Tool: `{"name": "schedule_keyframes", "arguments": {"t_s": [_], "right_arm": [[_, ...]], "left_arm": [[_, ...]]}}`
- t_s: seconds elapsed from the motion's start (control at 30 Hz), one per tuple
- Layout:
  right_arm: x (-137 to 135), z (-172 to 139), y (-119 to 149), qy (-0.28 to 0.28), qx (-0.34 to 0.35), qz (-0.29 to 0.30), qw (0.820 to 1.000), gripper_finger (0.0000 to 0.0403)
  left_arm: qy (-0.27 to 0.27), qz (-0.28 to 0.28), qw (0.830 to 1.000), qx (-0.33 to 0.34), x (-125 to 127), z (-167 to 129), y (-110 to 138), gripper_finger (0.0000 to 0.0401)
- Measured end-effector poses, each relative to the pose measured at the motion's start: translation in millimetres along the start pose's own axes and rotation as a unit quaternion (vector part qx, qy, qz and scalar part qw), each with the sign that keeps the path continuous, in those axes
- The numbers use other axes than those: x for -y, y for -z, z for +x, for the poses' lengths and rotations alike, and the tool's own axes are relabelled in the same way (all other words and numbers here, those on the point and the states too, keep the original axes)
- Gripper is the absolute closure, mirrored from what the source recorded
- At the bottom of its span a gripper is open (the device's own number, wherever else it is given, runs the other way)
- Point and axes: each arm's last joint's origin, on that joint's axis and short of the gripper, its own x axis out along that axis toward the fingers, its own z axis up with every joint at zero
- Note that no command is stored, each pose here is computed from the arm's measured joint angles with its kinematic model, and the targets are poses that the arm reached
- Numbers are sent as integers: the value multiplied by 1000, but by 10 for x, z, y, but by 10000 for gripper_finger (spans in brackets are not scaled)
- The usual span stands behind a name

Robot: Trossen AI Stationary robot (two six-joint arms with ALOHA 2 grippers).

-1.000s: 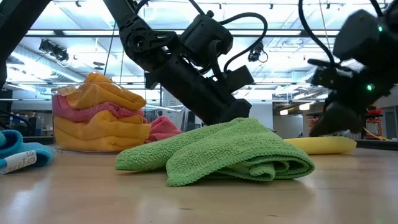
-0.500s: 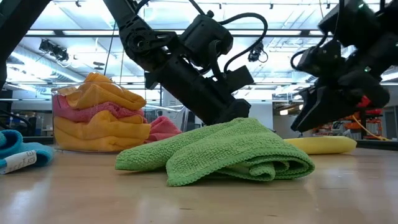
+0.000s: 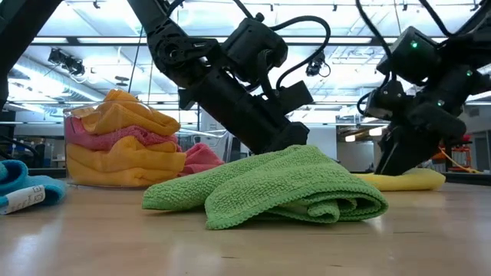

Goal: Fold microfiber towels
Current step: Fold the yellow microfiber towel

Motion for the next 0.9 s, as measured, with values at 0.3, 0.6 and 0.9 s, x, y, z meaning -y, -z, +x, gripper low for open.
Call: {"name": "schedule_keyframes", "arguments": {"t_s": [0.3,0.6,0.9], "right_arm": [[-111,-145,-93,7,-94,36,995,196],[-127,-383,-276,64,-169,33,983,197],[-71,-251,-93,85,-160,40,983,197]], "left_arm": [[0,1,1000,-4,2,0,7,219],[1,2,1000,-10,6,-3,20,218],[1,-5,1000,-12,6,-3,23,224]]}}
